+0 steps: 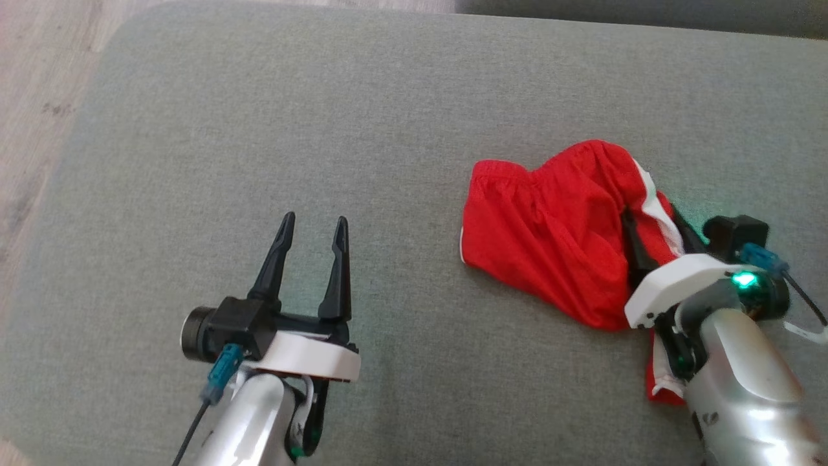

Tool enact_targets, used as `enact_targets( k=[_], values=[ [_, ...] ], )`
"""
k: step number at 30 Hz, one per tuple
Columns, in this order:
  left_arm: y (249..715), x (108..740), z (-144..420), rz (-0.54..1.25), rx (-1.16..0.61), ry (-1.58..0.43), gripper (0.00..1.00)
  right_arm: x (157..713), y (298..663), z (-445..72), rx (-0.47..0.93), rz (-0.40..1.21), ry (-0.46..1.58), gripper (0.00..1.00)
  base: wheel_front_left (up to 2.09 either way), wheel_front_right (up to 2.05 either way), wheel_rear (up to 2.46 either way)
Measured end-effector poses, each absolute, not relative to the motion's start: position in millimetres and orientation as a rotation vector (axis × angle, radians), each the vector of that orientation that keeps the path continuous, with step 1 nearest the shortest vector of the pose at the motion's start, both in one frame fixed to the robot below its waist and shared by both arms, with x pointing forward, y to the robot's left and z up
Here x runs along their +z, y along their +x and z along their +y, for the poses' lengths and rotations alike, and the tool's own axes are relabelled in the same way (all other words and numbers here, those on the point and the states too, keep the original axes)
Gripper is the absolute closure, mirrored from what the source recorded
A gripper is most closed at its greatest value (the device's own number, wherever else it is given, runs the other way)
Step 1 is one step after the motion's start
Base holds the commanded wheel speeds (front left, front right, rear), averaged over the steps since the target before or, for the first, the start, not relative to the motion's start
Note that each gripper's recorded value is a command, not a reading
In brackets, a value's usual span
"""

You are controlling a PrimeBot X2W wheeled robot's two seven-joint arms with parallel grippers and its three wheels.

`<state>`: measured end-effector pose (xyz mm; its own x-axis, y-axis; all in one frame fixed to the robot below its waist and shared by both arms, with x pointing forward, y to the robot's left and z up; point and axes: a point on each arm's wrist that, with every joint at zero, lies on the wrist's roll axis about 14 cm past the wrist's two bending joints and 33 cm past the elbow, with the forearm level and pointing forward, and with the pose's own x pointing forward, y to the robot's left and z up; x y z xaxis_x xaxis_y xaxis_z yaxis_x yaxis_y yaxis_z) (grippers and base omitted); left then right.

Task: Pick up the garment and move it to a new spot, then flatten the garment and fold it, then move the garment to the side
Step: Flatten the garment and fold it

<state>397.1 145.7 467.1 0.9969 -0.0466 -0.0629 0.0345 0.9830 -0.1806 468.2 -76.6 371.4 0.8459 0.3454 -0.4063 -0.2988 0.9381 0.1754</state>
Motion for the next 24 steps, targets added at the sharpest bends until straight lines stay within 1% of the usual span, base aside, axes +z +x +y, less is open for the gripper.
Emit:
enact_targets(
  k=[1, 6, 10, 12, 17, 20, 24],
  values=[
    [397.8, 467.1, 145.4, 0.067, -0.041, -0.183, 0.0, 370.6, 467.2, -72.9, 0.355, 0.454, 0.11, 1.0, 0.0, 0.0, 0.0],
    [399.7, 468.8, 140.3, 0.062, -0.056, -0.186, 0.0, 378.2, 470.1, -80.0, 0.364, 0.416, 0.105, 1.0, 0.0, 0.0, 0.0],
    [400.3, 473.8, 137.0, 0.049, -0.063, -0.202, 0.0, 402.2, 486.4, -98.1, 0.337, 0.325, 0.088, 1.0, 0.0, 0.0, 0.0],
    [400.1, 476.6, 136.1, 0.042, -0.066, -0.205, 0.0, 424.4, 502.6, -111.4, 0.317, 0.256, 0.065, 1.0, 0.0, 0.0, 0.0],
    [397.5, 484.3, 137.7, 0.021, -0.063, -0.207, 0.0, 500.8, 544.8, -134.0, 0.288, 0.047, 0.007, 1.0, 0.0, 0.0, 0.0],
    [395.4, 488.7, 141.8, 0.009, -0.046, -0.21, 0.0, 545.3, 560.3, -132.6, 0.303, -0.061, -0.042, 1.0, 0.0, 0.0, 0.0],
    [392.7, 494.6, 145.5, -0.007, -0.034, -0.216, 0.0, 600.4, 570.7, -114.2, 0.361, -0.193, -0.123, 1.0, 0.0, 0.0, 0.0]
  ],
)
